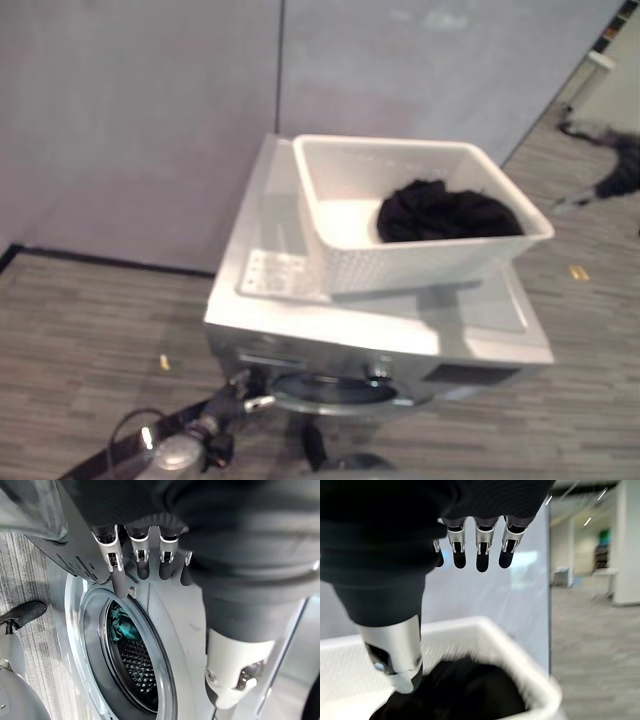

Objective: Grab the laundry basket,head to the washer,open it,put in the laundry and shut it.

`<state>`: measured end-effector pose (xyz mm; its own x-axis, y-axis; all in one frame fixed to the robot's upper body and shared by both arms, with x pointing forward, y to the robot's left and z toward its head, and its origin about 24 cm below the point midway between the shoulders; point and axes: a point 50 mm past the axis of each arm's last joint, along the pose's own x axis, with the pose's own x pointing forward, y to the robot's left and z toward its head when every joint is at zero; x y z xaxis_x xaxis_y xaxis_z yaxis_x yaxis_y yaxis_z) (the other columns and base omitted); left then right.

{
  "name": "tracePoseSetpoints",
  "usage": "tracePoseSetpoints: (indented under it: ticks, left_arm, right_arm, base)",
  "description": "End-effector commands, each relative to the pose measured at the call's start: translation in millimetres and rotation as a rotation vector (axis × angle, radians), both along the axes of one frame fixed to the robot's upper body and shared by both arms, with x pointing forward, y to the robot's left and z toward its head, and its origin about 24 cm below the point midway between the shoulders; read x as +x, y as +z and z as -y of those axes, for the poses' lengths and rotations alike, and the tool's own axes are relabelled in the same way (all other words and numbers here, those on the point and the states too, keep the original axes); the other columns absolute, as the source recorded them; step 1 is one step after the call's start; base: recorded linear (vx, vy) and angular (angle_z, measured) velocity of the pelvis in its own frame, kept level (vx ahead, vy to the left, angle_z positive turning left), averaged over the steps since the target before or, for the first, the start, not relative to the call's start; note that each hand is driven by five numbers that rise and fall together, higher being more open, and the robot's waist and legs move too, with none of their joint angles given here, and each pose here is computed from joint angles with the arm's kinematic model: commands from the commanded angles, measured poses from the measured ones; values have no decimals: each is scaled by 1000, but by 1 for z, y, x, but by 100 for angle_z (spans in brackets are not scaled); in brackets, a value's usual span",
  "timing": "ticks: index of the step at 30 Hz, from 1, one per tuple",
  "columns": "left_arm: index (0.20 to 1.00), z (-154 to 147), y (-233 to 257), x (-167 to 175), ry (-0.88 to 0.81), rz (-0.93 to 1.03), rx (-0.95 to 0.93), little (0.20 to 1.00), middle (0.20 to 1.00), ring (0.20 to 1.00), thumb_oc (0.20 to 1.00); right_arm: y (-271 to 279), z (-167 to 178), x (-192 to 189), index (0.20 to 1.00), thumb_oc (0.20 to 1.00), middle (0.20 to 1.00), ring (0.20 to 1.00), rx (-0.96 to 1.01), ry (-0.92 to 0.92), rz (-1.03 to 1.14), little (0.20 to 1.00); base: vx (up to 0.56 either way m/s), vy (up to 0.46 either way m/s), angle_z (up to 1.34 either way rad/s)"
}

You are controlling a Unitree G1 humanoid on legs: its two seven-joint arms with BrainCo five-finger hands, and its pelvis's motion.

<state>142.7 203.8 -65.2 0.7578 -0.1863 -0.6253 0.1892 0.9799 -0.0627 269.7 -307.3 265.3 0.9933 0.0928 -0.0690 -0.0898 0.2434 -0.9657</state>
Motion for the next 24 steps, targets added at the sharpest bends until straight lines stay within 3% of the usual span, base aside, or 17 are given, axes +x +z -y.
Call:
tracePoseSetpoints:
  ticks: [1, 24]
  left_arm:
    - [1000, 8, 46, 55, -91, 291, 9, 1000, 1000, 1000, 1000]
    - [1000, 24, 46, 63, -104, 281, -24, 1000, 1000, 1000, 1000]
  right_arm:
    - [28, 6, 2, 1000, 1000, 1000, 1000, 3, -30, 101, 1000]
    - [-29, -11, 34, 1000, 1000, 1000, 1000, 99, 0, -73, 1000]
  base:
    - [4, 6, 22]
    - [1, -5, 4]
